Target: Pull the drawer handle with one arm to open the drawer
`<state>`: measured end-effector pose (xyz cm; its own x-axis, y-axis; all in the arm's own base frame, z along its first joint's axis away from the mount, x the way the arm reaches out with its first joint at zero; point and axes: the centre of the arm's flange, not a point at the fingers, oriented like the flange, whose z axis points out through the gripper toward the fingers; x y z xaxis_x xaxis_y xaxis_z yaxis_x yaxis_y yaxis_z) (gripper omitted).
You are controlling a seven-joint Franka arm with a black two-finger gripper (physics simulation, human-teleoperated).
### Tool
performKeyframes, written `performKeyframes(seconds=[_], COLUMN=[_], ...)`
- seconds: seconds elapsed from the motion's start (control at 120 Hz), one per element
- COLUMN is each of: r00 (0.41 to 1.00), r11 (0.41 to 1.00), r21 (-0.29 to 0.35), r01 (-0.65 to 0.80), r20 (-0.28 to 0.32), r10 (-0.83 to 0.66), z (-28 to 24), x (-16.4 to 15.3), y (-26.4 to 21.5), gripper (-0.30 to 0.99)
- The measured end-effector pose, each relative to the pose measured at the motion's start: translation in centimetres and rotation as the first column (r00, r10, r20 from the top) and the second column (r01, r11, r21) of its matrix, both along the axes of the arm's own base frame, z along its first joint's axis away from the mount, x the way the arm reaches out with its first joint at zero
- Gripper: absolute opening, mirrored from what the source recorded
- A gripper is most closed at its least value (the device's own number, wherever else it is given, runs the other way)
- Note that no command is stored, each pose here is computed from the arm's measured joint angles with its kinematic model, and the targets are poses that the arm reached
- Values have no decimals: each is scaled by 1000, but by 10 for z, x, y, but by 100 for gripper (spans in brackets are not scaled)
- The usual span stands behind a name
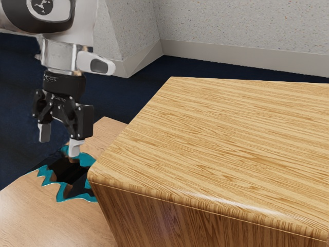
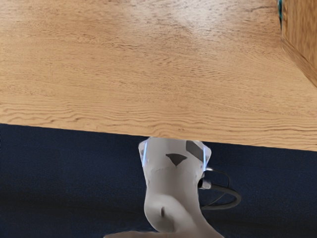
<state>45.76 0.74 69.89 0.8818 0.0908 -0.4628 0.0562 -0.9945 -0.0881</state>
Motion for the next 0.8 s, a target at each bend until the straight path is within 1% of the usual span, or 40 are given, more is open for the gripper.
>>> performKeyframes(seconds=[0.058,0.1,0.15,0.183,0.2,0.217,0.242,0.258,0.292,0.325,0.383,0.45,0.483,0.517,0.55,0.583,0.667,0.767,0.8], r00=[994,984,969,952,940,920,882,858,821,798,787,777,774,777,776,785,823,841,844], r11=[1000,1000,1000,999,999,999,999,999,997,995,983,955,936,916,903,906,935,938,936], r21=[15,21,23,24,24,24,23,23,23,21,1,-23,-27,-26,-25,-24,-25,-29,-43], r01=[-6,-11,-17,-23,-26,-30,-40,-47,-69,-97,-181,-297,-351,-401,-429,-423,-354,-346,-349], r20=[110,178,247,306,341,391,472,513,570,600,599,575,554,521,502,489,466,434,421], r10=[4,7,11,14,16,19,24,29,44,65,144,255,306,355,382,380,324,323,333], z=[-5,-5,-2,10,21,41,75,93,117,129,122,100,84,57,37,21,-12,-48,-60], x=[20,30,39,41,39,33,17,6,-9,-17,-9,5,14,30,42,58,100,123,127], y=[2,2,3,4,4,4,5,7,13,23,64,124,154,184,203,202,166,161,162], gripper=[69,69,69,69,69,69,69,69,69,69,69,69,69,69,69,69,69,69,69])
